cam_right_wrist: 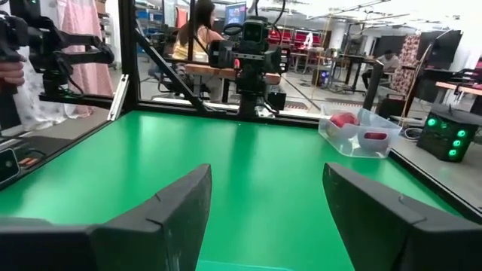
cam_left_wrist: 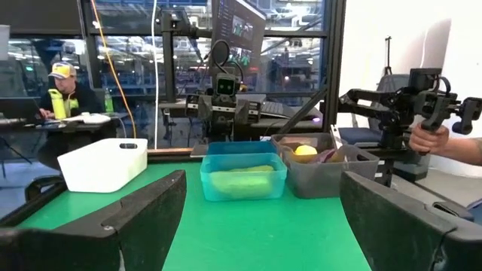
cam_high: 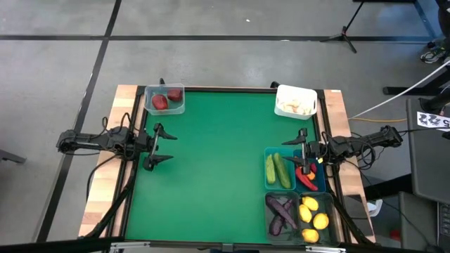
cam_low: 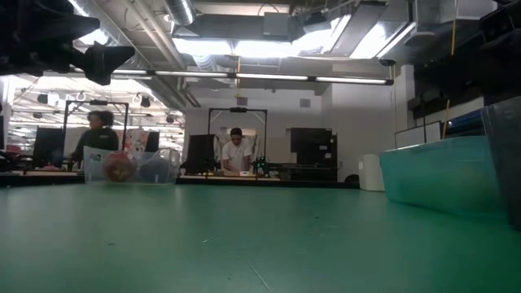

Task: Sort produce into baskets
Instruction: Return to Home Position

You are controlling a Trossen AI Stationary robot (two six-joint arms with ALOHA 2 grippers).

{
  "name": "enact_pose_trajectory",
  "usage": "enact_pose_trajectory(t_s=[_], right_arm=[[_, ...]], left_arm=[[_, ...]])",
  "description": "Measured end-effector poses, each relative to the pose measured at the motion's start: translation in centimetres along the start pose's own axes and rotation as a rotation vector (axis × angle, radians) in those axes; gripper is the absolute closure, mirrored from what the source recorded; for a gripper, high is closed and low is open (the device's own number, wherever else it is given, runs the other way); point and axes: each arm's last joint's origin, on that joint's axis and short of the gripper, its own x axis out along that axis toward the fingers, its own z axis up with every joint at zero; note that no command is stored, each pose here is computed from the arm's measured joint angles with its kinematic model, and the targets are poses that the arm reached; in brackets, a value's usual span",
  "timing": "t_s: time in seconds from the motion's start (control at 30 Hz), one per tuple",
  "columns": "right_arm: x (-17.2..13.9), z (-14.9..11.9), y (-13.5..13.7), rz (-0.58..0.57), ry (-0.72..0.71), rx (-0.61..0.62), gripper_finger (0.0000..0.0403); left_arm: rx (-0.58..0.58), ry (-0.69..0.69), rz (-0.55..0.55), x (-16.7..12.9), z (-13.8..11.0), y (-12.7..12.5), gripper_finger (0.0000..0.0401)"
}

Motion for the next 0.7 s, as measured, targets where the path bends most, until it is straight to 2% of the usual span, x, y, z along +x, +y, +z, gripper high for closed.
enact_pose_trajectory(t_s=[0.27, 0.47, 0.7], right_arm=[[-0.01, 0.13, -0.17, -0.054, -0.009, -0.018, 0.015], [-0.04, -0.06, 0.46, 0.155, -0.008, -0.022, 0.015], [0.08, -0.22, -0.05, 0.172, 0.005, 0.02, 0.015]], left_arm=[[-0.026, -0.002, 0.004, 0.0, 0.02, 0.01, 0.0056], [0.026, -0.002, 0.005, 0.0, 0.02, 0.02, 0.0056], [0.1, 0.008, 0.02, 0.0, -0.06, 0.07, 0.0056]])
